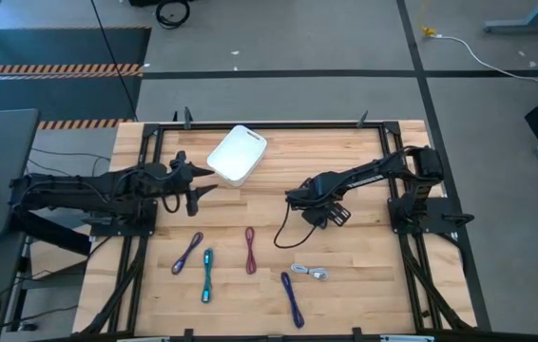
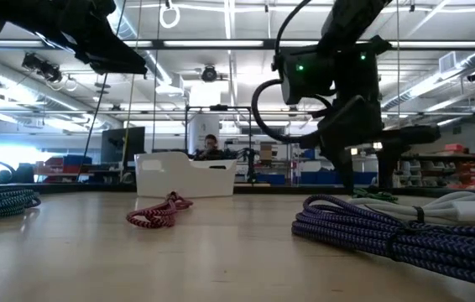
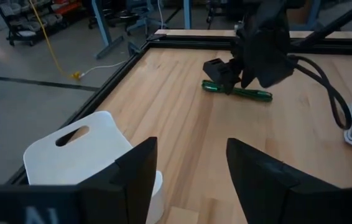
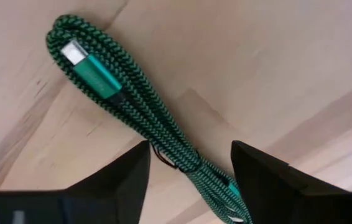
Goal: Pick and place USB-C Cables
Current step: Put the green charger cable into the white bin
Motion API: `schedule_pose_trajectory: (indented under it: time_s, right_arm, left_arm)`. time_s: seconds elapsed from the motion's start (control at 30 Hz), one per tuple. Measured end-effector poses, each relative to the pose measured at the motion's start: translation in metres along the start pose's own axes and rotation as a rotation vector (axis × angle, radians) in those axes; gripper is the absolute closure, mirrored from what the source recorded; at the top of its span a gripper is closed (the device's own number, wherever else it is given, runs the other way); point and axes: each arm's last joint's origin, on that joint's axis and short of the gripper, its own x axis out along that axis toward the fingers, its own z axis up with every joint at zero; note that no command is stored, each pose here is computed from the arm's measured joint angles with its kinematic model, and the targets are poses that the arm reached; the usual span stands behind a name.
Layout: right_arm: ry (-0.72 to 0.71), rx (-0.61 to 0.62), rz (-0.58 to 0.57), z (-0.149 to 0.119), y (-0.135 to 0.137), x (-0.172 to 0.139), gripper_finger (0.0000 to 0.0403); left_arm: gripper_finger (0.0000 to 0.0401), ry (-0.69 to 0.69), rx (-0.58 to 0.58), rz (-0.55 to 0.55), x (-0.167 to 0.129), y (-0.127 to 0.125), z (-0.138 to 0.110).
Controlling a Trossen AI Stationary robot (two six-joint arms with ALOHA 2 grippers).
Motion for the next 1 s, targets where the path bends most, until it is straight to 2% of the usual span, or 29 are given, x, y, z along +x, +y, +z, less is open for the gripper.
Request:
schedule_pose_trajectory:
  time_s: [0.27, 0.4, 0.7, 1.0]
  right_arm:
    - [-0.011, 0.032, 0.037, -0.0007, 0.0026, 0.0024, 0.0264]
    - [-0.006, 0.032, 0.044, -0.0017, 0.0044, 0.0051, 0.0284]
    - [-0.048, 0.043, -0.001, 0.0021, 0.0015, 0.0077, 0.0300]
    - [-0.075, 0.077, -0.025, 0.0052, -0.0047, 0.0010, 0.0389]
  left_arm:
    - [0.0211, 0.000, -0.022, 0.000, 0.0001, 0.0000, 0.0000]
    - [0.0211, 0.000, -0.025, 0.000, 0.0001, 0.0000, 0.0000]
    - [0.0212, 0.000, -0.041, 0.000, 0.0001, -0.0001, 0.0000]
    - [0.0212, 0.003, -0.041, -0.001, 0.0001, -0.0001, -0.0003]
